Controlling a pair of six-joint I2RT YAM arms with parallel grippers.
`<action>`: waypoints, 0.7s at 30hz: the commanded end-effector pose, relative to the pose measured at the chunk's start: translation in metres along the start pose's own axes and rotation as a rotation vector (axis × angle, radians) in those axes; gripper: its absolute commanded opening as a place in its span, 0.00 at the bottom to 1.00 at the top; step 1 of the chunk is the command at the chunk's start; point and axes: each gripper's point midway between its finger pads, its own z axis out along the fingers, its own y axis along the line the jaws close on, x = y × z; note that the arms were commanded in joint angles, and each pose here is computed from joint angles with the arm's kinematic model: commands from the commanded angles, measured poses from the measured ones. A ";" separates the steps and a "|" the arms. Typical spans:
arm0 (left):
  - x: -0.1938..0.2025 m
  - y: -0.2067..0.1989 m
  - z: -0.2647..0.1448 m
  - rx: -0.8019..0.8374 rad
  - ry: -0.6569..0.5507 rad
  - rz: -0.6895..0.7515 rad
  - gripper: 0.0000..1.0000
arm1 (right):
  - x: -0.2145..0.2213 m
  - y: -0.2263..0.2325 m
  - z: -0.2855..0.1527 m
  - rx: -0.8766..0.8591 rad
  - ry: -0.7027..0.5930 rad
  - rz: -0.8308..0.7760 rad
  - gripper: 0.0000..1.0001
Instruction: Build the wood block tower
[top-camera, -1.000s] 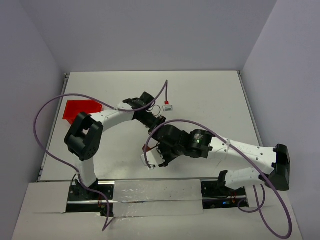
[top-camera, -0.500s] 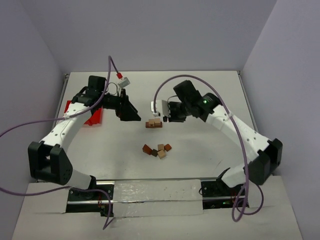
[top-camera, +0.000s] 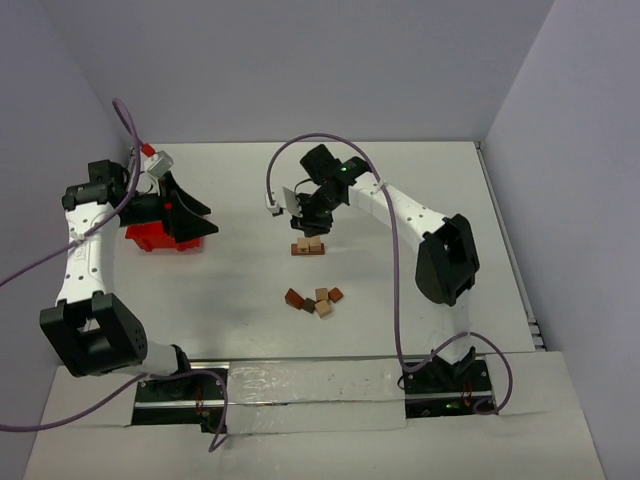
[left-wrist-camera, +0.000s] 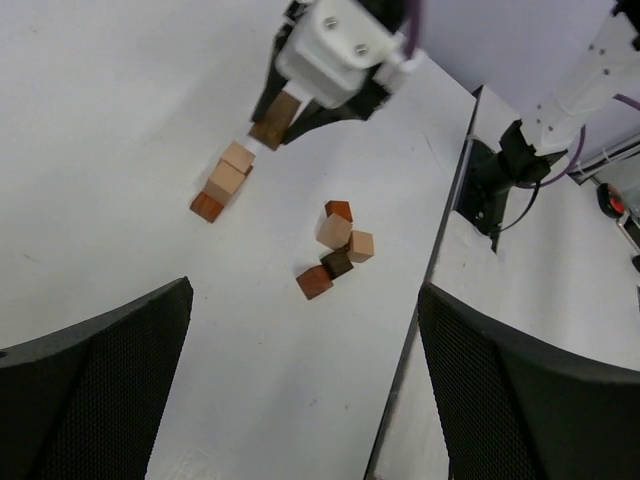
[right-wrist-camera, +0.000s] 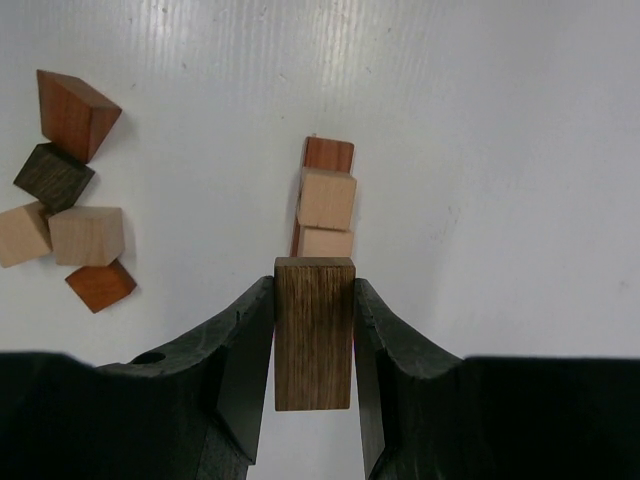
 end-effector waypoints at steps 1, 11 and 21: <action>-0.014 -0.030 -0.006 0.029 -0.047 0.129 0.99 | -0.016 -0.017 0.008 -0.009 -0.048 0.001 0.02; -0.010 -0.024 -0.004 0.008 -0.052 0.077 0.99 | -0.021 -0.038 0.041 0.004 -0.101 0.096 0.02; -0.012 -0.022 -0.003 0.057 -0.043 0.069 0.99 | -0.005 -0.026 0.058 -0.008 -0.088 0.139 0.02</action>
